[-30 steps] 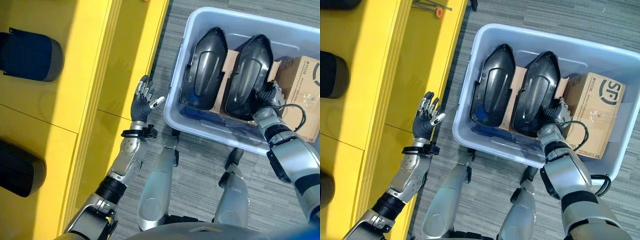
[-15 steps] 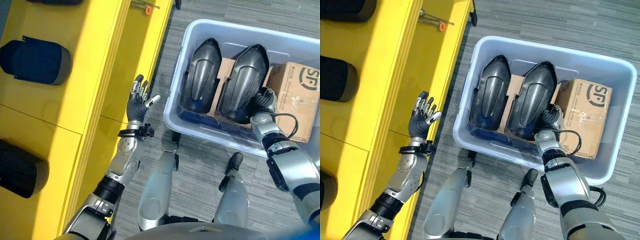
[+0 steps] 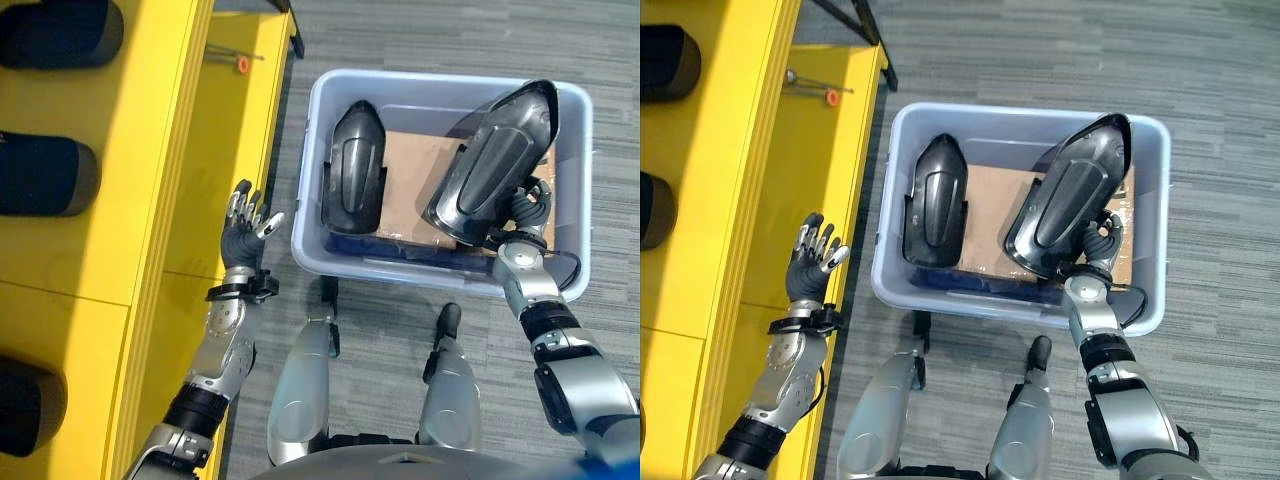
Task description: Move parts from the plastic box to the shelf.
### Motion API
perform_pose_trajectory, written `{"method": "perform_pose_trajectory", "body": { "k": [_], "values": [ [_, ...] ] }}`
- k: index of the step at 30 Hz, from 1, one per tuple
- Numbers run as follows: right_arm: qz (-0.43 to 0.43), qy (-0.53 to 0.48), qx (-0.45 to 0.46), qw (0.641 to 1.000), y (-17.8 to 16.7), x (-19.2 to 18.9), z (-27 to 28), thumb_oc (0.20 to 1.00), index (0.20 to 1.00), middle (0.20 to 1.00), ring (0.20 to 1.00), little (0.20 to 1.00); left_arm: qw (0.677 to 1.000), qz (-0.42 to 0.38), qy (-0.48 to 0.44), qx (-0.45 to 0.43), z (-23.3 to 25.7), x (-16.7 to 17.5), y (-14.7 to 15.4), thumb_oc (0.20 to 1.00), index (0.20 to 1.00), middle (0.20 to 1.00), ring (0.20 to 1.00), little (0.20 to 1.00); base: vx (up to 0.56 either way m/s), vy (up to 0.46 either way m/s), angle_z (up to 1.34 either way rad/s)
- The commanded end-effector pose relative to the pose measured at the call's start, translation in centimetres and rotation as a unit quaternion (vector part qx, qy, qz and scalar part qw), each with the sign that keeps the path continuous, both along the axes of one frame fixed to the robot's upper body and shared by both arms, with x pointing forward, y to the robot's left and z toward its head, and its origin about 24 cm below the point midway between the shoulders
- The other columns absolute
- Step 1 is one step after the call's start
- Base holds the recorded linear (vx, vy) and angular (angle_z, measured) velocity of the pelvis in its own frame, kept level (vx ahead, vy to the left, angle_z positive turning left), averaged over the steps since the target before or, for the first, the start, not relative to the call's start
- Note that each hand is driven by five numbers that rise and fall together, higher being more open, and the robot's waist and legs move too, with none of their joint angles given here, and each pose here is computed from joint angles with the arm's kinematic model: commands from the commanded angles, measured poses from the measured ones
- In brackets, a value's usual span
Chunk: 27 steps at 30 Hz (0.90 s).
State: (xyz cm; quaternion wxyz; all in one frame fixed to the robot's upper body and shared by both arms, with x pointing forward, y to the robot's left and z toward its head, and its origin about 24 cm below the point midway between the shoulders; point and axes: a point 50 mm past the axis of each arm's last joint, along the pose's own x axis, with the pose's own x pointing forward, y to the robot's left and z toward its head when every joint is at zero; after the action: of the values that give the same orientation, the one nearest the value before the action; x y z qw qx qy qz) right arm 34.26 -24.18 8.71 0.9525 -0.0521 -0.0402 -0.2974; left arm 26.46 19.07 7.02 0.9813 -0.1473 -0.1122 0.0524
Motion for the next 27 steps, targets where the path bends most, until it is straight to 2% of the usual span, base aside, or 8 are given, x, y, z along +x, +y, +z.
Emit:
{"method": "perform_pose_trajectory", "body": {
  "k": [1,12,17,23,27],
  "values": [
    [0.022,-0.111,-0.007,0.994,0.4,-0.1,3.6,0.200,0.200,0.200,0.200,0.200,0.998,-0.018,-0.061,0.005,2.4,-0.4,0.3,1.000,1.000,1.000,1.000,1.000,0.03,-0.049,-0.09],
    [0.108,-0.165,0.014,0.980,1.9,-3.2,3.5,0.200,0.200,0.200,0.200,0.200,0.999,-0.014,-0.037,0.007,1.1,-1.5,1.4,1.000,1.000,1.000,1.000,1.000,0.05,-0.066,-0.07],
    [0.177,-0.193,0.006,0.965,2.6,-4.5,4.5,0.200,0.200,0.200,0.200,0.200,1.000,-0.002,-0.014,0.002,0.0,-3.1,2.8,1.000,1.000,1.000,1.000,1.000,0.01,-0.175,-0.26],
    [0.256,-0.218,0.023,0.942,4.2,-3.9,6.3,0.200,0.200,0.200,0.200,0.200,1.000,-0.001,0.021,-0.006,-1.4,-5.2,3.4,1.000,1.000,1.000,1.000,1.000,-0.11,-0.292,-0.08],
    [0.253,-0.230,-0.009,0.940,3.0,-4.8,7.2,0.200,0.200,0.200,0.200,0.200,0.999,-0.013,0.034,-0.025,-2.2,-5.0,2.7,1.000,1.000,1.000,1.000,1.000,-0.16,-0.234,0.61]
  ]
}}
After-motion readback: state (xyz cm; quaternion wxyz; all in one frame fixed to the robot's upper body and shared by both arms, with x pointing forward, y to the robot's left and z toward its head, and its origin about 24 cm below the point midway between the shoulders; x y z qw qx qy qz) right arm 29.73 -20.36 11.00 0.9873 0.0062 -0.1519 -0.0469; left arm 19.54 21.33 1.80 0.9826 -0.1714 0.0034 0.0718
